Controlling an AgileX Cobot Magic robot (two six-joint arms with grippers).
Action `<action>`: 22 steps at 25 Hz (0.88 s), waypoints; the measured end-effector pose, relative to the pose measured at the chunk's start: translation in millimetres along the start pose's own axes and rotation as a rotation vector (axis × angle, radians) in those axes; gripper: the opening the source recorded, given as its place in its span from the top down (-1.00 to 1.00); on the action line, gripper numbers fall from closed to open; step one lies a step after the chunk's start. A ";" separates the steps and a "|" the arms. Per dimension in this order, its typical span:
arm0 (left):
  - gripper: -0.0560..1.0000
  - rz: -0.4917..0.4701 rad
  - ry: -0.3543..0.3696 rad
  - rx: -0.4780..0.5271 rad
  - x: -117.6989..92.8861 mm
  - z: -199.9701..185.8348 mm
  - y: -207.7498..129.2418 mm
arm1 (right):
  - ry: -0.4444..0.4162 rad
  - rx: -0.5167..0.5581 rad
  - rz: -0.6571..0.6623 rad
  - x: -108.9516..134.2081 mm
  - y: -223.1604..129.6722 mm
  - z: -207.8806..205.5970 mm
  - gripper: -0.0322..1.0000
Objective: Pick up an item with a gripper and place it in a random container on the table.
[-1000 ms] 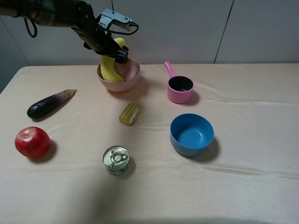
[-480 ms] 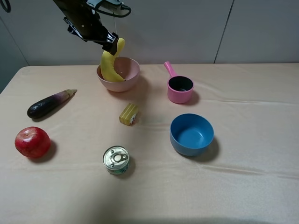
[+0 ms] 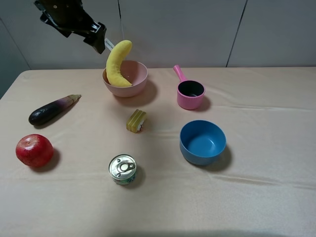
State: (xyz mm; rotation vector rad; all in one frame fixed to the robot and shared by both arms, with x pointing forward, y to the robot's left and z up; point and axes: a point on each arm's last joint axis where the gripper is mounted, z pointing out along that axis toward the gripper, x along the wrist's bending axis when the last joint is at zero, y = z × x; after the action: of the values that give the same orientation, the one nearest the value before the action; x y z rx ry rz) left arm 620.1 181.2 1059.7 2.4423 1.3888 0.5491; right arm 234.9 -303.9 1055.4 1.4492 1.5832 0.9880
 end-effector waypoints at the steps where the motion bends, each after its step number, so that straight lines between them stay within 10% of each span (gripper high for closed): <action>1: -0.98 0.000 -0.002 0.006 -1.5 -4.9 -8.1 | 0.000 0.000 0.000 0.0 0.0 0.0 -0.41; 22: -0.98 -0.144 -0.014 0.146 -28.1 -100.4 -167.8 | 0.000 0.000 0.000 0.0 0.0 0.0 -0.41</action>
State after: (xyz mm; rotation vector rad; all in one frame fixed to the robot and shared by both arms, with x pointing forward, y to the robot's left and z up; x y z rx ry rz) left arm 434.1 246.1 1073.7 2.4246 1.6367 0.4094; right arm 234.9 -303.9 1055.4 1.4492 1.5832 0.9880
